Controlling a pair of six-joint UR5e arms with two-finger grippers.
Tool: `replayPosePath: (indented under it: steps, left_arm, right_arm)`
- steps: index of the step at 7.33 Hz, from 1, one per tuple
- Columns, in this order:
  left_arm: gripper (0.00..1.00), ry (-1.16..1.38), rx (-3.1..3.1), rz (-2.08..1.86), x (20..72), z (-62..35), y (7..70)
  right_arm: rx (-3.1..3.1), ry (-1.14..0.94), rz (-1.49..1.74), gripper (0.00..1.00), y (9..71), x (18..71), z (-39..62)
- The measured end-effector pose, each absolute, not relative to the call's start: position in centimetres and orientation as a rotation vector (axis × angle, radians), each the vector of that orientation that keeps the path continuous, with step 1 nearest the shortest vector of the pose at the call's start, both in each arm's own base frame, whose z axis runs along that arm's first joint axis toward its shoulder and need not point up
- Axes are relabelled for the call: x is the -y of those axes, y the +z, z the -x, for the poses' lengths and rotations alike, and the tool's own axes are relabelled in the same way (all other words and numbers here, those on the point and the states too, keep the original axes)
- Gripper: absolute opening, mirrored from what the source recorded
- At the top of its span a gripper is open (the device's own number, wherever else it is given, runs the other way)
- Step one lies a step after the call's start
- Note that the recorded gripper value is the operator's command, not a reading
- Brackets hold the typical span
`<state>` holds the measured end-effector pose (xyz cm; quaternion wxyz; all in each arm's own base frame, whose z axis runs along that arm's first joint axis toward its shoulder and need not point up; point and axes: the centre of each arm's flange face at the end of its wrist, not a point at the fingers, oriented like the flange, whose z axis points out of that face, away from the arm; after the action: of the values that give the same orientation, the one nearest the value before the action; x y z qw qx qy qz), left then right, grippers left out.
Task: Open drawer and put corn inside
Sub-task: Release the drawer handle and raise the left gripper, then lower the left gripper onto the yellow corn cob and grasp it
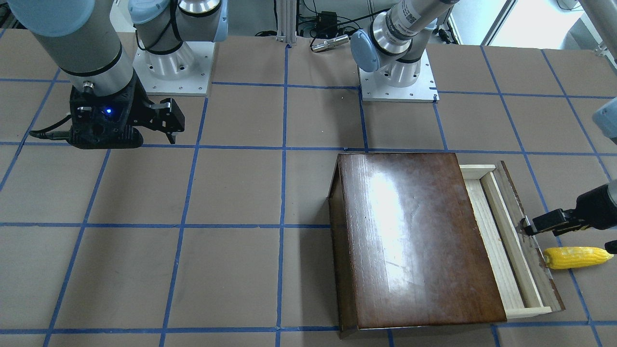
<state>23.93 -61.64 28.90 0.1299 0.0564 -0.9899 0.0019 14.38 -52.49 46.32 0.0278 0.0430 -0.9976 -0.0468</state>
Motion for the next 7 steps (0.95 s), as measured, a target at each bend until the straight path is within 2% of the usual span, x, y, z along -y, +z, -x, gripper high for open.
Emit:
replayPosePath:
  steps: [3, 7]
  left_arm:
    - [1.00, 0.062, 2.924, -0.101, 62.0, -24.3, 33.1]
    - [0.97, -0.021, 2.997, 0.661, 61.1, -29.2, 32.6]
  right_arm:
    - [3.080, -0.144, -0.132, 1.00, 46.3, 52.5, -14.4]
    - [3.080, -0.144, -0.131, 1.00, 46.3, 52.5, -14.3]
